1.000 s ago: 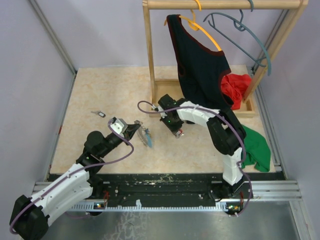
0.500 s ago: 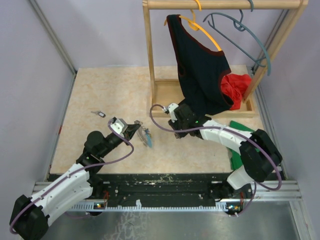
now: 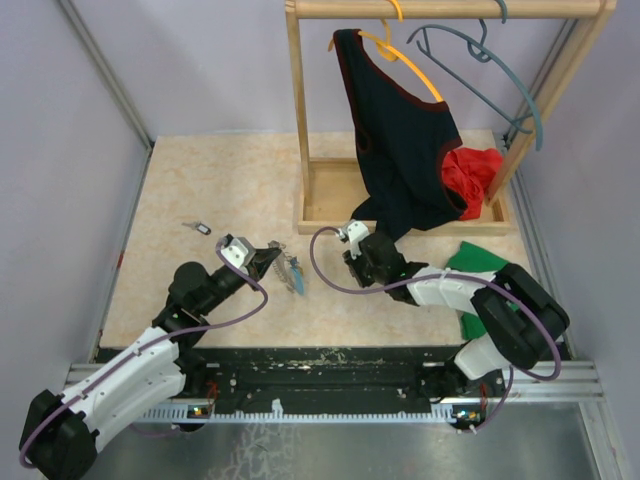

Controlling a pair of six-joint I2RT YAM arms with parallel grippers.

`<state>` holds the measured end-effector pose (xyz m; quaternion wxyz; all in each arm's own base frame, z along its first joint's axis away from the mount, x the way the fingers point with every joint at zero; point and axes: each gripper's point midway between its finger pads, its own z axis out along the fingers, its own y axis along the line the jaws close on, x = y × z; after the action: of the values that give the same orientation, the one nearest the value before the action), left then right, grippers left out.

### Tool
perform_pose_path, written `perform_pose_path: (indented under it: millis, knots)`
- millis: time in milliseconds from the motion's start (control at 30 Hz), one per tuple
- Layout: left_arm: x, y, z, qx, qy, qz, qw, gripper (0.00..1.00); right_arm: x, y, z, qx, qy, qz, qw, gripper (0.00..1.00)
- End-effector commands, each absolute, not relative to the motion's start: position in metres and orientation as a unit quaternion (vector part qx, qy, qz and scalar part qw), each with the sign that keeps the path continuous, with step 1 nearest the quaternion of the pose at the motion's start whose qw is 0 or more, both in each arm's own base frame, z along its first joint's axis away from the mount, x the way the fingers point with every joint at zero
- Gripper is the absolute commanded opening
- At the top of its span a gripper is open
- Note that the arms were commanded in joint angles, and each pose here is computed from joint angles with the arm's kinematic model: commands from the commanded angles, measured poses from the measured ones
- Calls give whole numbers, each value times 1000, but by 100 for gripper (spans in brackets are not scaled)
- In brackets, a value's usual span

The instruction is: Put the keys on the keyring

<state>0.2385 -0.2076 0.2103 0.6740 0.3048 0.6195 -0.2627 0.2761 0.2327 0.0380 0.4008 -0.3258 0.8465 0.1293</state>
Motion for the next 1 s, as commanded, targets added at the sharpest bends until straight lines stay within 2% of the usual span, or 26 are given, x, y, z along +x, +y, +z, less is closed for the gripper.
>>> perform_pose_path:
  millis: [0,333,867,967]
  knots:
    - [235,-210,222,305,601,-273,686,1,295,251,69,-299,811,159,477,23]
    - [235,-211,222,307,600,-274,686,1,297,253,54,-303,819,156,461,21]
    - [234,-211,222,307,600,-275,686,1,297,255,39,-310,827,151,444,12]
    - [234,-212,223,308,599,-275,686,1,297,254,37,-311,829,150,441,6]
